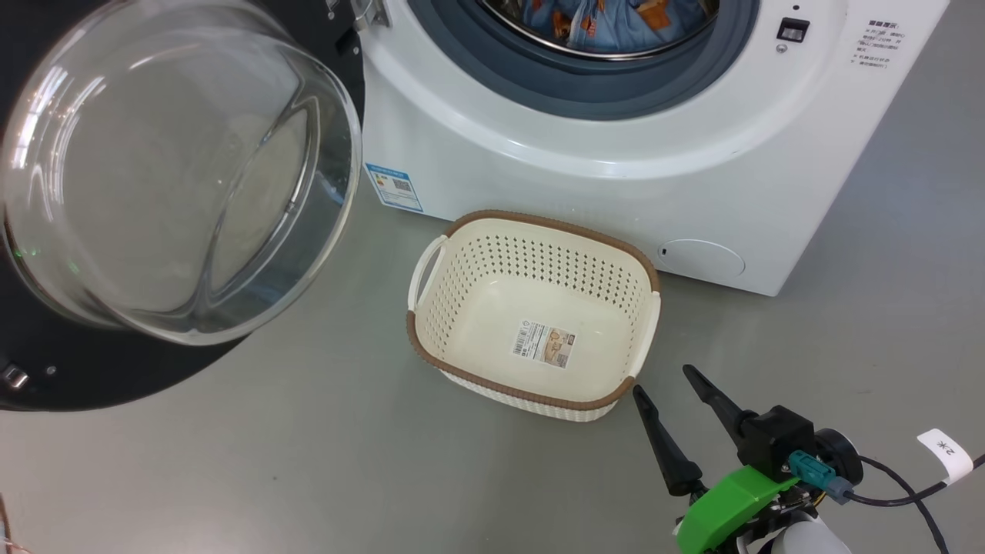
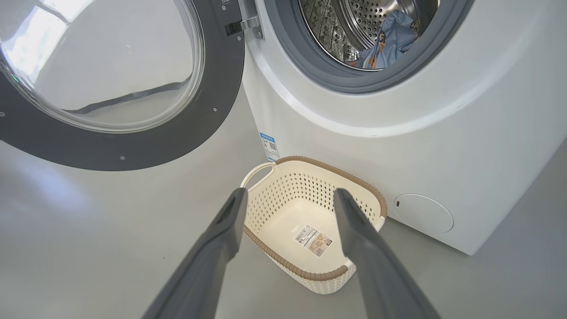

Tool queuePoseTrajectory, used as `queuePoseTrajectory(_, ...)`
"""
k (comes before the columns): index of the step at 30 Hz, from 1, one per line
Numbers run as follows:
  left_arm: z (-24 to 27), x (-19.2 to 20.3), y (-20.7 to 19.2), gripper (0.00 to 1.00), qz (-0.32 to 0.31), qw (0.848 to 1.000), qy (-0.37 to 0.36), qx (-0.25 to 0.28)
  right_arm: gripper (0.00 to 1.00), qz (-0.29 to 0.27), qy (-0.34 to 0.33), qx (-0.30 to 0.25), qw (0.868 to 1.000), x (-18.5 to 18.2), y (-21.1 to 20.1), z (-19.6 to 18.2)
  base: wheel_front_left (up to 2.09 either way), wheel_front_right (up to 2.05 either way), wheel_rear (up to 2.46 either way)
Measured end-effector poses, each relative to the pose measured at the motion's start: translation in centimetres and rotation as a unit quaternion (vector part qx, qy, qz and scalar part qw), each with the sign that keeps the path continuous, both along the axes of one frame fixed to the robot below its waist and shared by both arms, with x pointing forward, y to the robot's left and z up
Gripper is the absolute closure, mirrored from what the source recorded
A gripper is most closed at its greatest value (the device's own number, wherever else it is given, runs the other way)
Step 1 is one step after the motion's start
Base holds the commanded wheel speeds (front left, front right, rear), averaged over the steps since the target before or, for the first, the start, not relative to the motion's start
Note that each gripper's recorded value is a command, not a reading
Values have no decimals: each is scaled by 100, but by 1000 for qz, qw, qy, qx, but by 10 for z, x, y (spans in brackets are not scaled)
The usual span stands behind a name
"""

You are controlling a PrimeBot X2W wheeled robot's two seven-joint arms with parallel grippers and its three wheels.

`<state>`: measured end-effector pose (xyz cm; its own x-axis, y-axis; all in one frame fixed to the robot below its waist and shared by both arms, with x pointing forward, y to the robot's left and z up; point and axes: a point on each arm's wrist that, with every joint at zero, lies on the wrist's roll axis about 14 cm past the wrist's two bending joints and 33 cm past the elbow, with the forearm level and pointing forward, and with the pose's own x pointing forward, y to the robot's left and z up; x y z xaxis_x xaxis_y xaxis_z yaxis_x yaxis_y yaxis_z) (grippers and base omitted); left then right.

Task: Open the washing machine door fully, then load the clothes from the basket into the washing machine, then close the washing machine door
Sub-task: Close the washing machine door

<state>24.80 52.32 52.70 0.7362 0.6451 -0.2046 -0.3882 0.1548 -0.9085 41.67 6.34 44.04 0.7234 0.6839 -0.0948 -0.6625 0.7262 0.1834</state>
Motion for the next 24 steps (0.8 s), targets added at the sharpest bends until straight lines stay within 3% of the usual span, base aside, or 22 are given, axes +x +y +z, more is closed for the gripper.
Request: queuePoseTrajectory(24,5,23,-15,100,-56,998,-20,-16,0,-6,8,-2,1000,2,-5,-5,0,0,0)
